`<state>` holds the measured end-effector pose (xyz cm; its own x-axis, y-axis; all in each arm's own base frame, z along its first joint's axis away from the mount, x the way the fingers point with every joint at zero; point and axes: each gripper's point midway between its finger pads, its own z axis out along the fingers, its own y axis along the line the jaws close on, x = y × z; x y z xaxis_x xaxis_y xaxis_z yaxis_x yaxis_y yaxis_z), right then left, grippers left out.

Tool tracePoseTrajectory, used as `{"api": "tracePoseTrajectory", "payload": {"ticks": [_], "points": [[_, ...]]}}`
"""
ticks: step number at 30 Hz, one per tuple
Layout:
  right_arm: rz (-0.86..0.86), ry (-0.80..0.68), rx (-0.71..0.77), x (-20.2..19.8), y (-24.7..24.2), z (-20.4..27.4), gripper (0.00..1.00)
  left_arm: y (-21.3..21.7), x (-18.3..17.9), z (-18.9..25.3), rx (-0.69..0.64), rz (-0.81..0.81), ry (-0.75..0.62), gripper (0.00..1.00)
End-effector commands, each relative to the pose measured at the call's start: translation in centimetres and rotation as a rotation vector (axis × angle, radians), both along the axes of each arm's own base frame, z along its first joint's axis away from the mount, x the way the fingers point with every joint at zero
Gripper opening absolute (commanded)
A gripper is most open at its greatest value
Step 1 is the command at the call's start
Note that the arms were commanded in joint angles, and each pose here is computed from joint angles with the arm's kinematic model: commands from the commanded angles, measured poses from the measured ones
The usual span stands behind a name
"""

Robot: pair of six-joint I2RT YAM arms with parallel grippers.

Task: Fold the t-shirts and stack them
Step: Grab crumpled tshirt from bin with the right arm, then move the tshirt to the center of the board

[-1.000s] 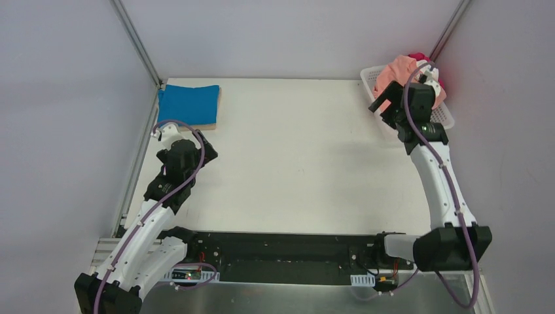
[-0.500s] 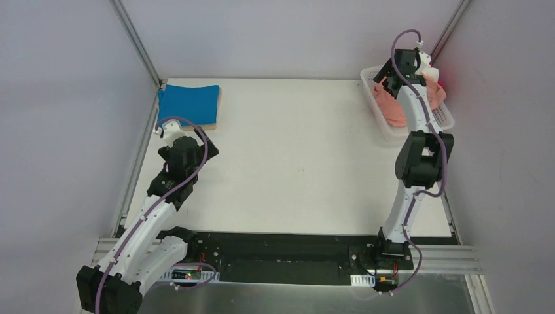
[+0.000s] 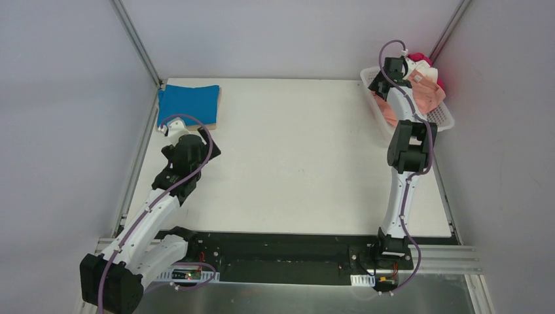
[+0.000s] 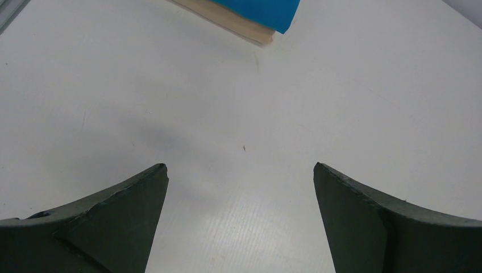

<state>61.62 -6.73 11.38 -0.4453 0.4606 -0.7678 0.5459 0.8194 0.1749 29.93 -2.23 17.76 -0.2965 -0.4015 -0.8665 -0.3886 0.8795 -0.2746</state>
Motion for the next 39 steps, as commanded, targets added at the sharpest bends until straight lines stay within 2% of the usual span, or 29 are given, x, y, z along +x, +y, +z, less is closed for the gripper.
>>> {"api": "tracePoseTrajectory", "payload": {"ticks": [1, 4, 7, 8, 12, 19, 28, 34, 39], "points": [[0.038, -0.132, 0.026, 2.9, -0.2, 2.9, 0.65, 0.2, 1.0, 1.6, 0.018, 0.018, -0.036, 1.0], [0.032, -0.171, 0.051, 3.8, -0.6, 3.2, 0.46, 0.1, 1.1, 1.4, 0.021, 0.018, -0.029, 1.0], [0.033, -0.203, 0.078, 4.0, -0.8, 4.3, 0.15, 0.2, 1.1, 1.5, 0.027, 0.019, -0.029, 1.0], [0.031, -0.219, 0.082, 4.0, -1.0, 5.1, 0.02, 0.2, 1.0, 1.5, 0.027, 0.018, -0.031, 1.0], [0.038, -0.303, 0.047, 2.8, -1.4, 10.5, 0.0, 0.3, 0.7, 2.0, 0.022, 0.012, -0.051, 1.0], [0.056, -0.453, -0.05, -2.3, -1.6, 21.3, 0.0, 0.5, -0.3, 2.6, 0.0, 0.008, -0.095, 1.0], [0.113, -0.721, -0.045, -9.6, 0.4, 34.2, 0.0, 0.4, -1.5, 3.9, -0.033, -0.012, -0.158, 1.0], [0.252, -0.916, 0.043, -14.6, 4.3, 42.7, 0.0, 0.3, -2.1, 4.5, -0.053, -0.026, -0.188, 1.0], [0.499, -0.993, 0.13, -18.9, 11.0, 47.1, 0.0, 0.2, -2.5, 4.5, -0.067, -0.037, -0.188, 1.0]]}}
